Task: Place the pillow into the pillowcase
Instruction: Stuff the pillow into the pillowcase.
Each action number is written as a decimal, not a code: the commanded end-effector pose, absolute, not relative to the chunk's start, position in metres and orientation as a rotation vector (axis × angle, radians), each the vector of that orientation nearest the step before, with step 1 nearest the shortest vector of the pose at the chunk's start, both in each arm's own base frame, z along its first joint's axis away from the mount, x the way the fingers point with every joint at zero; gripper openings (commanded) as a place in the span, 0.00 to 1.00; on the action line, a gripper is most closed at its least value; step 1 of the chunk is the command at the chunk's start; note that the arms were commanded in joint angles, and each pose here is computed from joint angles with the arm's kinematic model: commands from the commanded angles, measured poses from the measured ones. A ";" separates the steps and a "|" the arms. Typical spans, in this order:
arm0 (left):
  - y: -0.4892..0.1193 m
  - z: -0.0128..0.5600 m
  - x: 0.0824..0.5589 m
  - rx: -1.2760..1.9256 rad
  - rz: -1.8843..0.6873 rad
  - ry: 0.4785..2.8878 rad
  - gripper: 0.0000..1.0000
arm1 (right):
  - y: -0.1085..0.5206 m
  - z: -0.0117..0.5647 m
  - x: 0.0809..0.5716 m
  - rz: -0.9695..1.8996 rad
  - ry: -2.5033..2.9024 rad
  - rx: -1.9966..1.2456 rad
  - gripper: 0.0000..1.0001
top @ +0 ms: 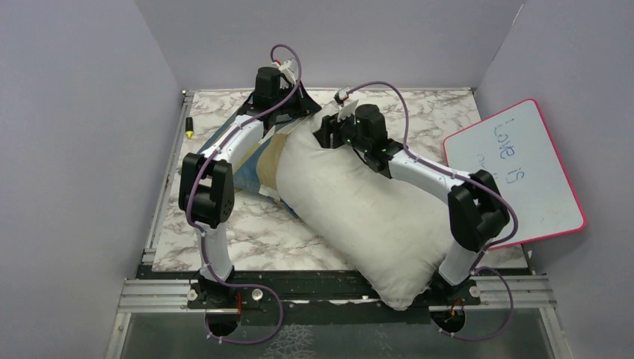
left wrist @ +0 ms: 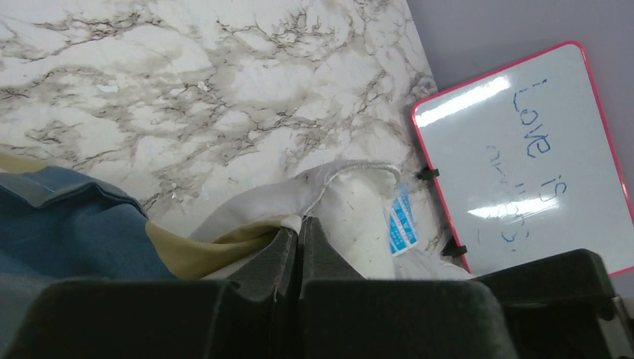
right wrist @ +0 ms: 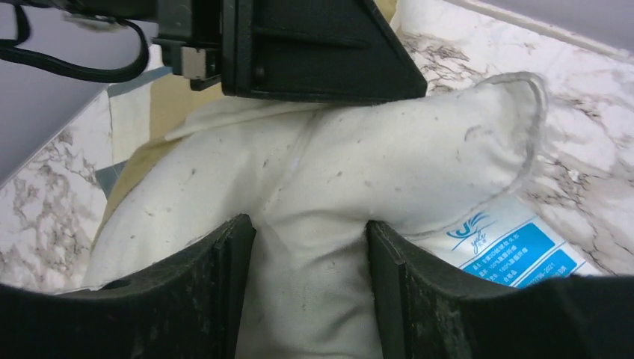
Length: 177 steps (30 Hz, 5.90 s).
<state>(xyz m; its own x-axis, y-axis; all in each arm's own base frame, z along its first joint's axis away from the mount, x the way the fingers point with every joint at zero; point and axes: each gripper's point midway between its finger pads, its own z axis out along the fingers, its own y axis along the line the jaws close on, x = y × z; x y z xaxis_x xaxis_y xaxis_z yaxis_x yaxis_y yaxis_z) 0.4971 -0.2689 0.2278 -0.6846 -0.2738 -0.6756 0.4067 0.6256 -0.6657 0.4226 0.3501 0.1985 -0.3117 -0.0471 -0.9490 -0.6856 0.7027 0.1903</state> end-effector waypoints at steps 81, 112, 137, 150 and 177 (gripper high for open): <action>-0.336 0.374 0.484 0.063 -1.380 1.795 0.00 | 0.379 0.108 0.444 0.999 1.863 -0.380 0.00; -0.229 0.303 0.475 0.201 -0.535 2.087 0.49 | 0.368 0.078 0.461 0.986 1.932 -0.087 0.00; -0.210 0.197 0.457 0.265 -0.388 2.329 0.00 | 0.359 0.183 0.466 0.953 1.683 -0.348 0.00; -0.294 0.277 0.460 0.369 -0.976 2.111 0.06 | 0.336 0.303 0.440 0.834 1.259 -0.832 0.00; -0.108 0.236 0.434 -0.076 -0.703 2.278 0.72 | 0.417 0.165 0.273 0.578 1.448 -1.076 0.00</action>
